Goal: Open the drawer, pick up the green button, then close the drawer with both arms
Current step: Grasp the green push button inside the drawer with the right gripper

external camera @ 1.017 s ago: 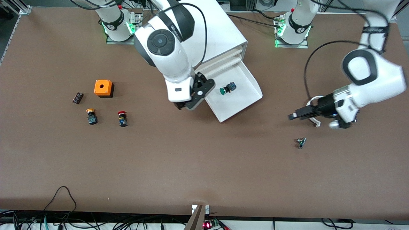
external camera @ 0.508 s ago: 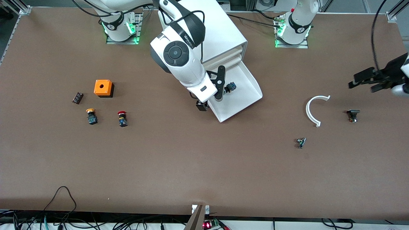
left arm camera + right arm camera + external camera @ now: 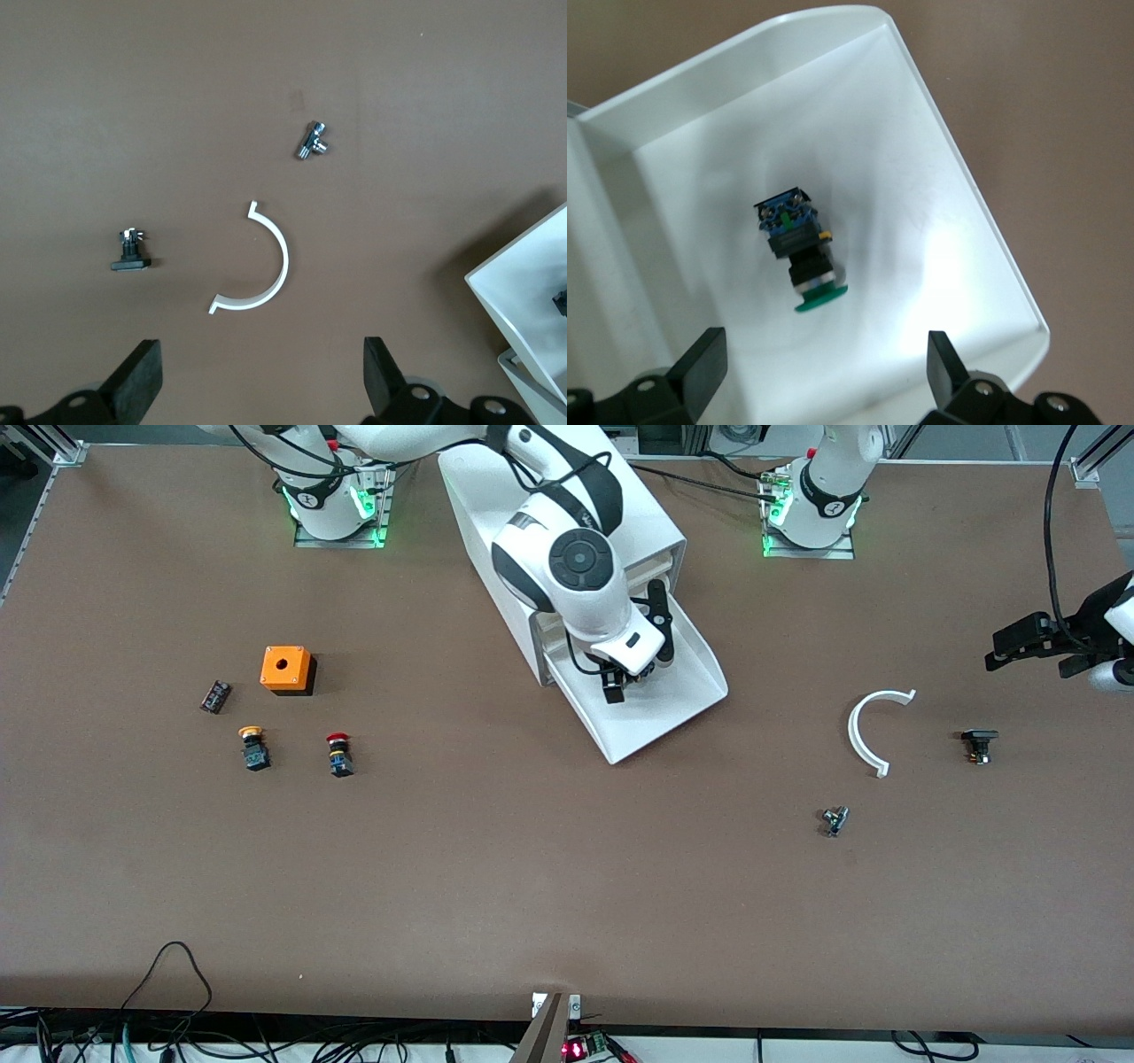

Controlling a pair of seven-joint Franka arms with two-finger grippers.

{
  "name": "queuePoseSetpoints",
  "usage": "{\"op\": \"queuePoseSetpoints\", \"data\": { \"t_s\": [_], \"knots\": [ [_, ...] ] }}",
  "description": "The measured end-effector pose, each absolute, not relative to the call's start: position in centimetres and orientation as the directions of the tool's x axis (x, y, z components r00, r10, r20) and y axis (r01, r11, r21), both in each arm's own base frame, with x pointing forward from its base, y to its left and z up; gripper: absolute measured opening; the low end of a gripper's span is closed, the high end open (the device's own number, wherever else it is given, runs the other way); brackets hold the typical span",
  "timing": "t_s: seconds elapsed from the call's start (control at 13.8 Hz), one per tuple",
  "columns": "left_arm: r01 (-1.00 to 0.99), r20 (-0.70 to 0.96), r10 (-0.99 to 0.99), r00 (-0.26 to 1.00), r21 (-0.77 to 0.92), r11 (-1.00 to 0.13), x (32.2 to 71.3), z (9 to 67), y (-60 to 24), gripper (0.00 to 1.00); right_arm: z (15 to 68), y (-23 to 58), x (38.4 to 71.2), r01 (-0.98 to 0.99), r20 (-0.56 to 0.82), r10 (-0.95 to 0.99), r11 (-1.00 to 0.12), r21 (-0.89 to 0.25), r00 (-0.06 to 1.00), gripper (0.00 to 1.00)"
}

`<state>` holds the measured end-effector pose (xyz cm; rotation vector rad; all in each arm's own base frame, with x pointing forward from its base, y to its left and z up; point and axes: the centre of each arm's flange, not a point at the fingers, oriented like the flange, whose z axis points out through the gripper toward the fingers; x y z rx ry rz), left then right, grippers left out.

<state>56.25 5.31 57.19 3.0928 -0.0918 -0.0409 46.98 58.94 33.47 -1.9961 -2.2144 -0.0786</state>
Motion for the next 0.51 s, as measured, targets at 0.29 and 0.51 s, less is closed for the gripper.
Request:
{"op": "queuePoseSetpoints", "data": {
  "t_s": [0.29,0.51],
  "knots": [
    [-0.059,-0.003,-0.059,0.998,0.044,-0.997,56.5,57.4,5.3,1.0,30.5,60.9,45.8,0.99,0.145,0.982,0.131,-0.06,-0.121,1.0],
    [-0.065,0.0,-0.066,0.998,0.043,-0.997,56.6,57.5,4.9,1.0,28.9,61.8,44.6,0.986,0.13,0.981,0.15,-0.066,-0.141,1.0]
  ]
}}
